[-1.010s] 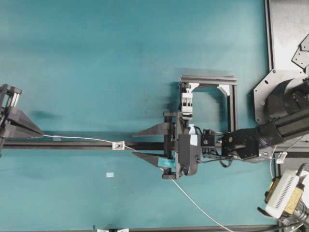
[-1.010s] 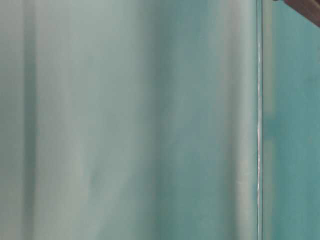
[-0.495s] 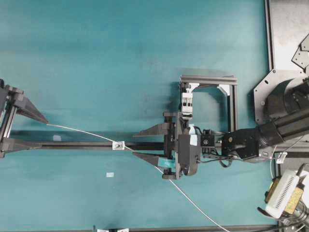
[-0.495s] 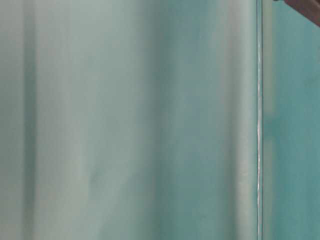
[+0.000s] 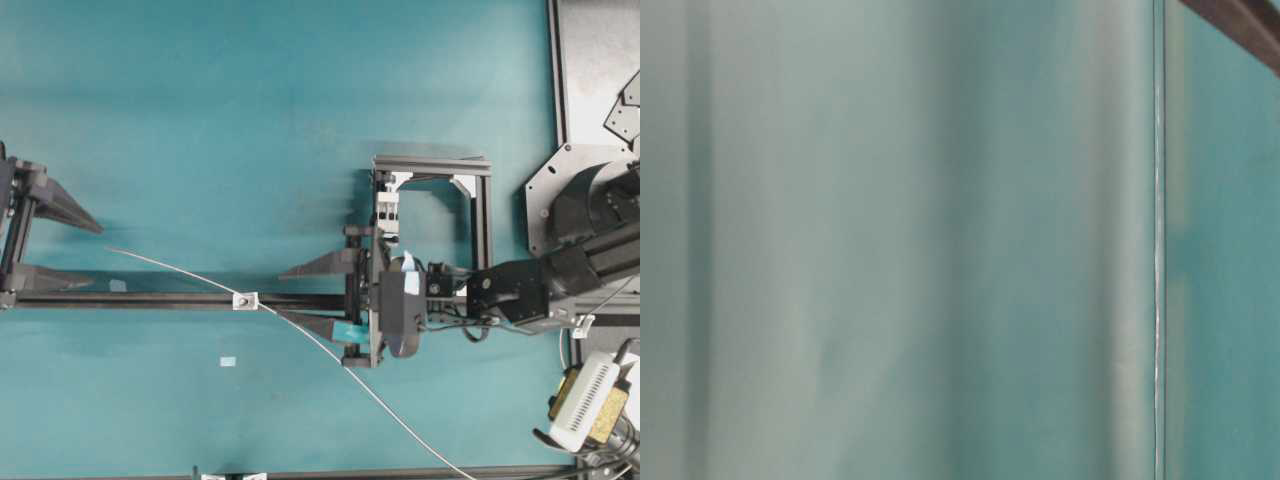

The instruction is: Insert the wire into the hole on the right side and pull it with the left arm.

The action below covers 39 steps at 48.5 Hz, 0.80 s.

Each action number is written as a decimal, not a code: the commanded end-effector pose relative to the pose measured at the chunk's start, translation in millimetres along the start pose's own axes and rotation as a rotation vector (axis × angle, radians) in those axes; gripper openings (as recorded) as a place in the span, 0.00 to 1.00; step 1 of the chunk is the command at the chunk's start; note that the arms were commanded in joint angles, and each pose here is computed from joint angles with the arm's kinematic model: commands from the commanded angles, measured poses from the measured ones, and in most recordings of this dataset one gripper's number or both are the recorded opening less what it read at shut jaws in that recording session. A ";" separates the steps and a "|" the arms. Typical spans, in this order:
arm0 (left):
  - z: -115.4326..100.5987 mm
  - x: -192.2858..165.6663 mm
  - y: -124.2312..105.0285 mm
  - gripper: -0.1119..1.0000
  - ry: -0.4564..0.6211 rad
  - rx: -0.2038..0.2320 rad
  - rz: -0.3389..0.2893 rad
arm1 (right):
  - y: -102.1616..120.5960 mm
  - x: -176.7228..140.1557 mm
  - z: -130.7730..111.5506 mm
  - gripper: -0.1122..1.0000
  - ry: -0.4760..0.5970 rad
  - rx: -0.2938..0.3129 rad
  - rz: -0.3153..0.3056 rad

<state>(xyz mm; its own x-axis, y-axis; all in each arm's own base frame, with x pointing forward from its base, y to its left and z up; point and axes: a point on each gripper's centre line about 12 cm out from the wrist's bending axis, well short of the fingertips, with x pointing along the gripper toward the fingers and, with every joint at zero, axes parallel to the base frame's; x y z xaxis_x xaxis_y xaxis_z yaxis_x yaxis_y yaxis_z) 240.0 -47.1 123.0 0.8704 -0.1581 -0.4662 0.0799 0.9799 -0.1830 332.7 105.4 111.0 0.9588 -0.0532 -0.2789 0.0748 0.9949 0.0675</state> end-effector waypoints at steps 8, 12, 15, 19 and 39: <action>15.1 -7.1 7.0 0.88 -0.070 -0.012 0.021 | -11.2 -6.5 21.1 0.68 -0.054 0.030 -0.020; 17.8 -9.6 9.1 0.88 -0.084 -0.015 0.028 | -15.3 -8.4 22.7 0.68 -0.057 0.034 -0.028; 18.6 -11.4 10.7 0.88 -0.088 -0.008 0.035 | -18.4 -9.8 24.8 0.68 -0.062 0.035 -0.033; 21.3 -13.7 12.4 0.88 -0.096 0.008 0.042 | -20.6 -11.5 26.5 0.68 -0.067 0.038 -0.037; 33.2 -20.4 22.9 0.88 -0.140 0.073 0.089 | -33.3 -19.5 34.2 0.68 -0.086 0.055 -0.061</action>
<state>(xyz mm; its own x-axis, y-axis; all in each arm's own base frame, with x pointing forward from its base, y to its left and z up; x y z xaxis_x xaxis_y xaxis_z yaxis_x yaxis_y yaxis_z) 237.2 -19.5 150.7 0.9244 -0.0648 -0.3759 0.0362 0.9959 -0.0827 320.0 72.4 135.8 0.9650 -0.1183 -0.2340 0.1425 0.9858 0.0893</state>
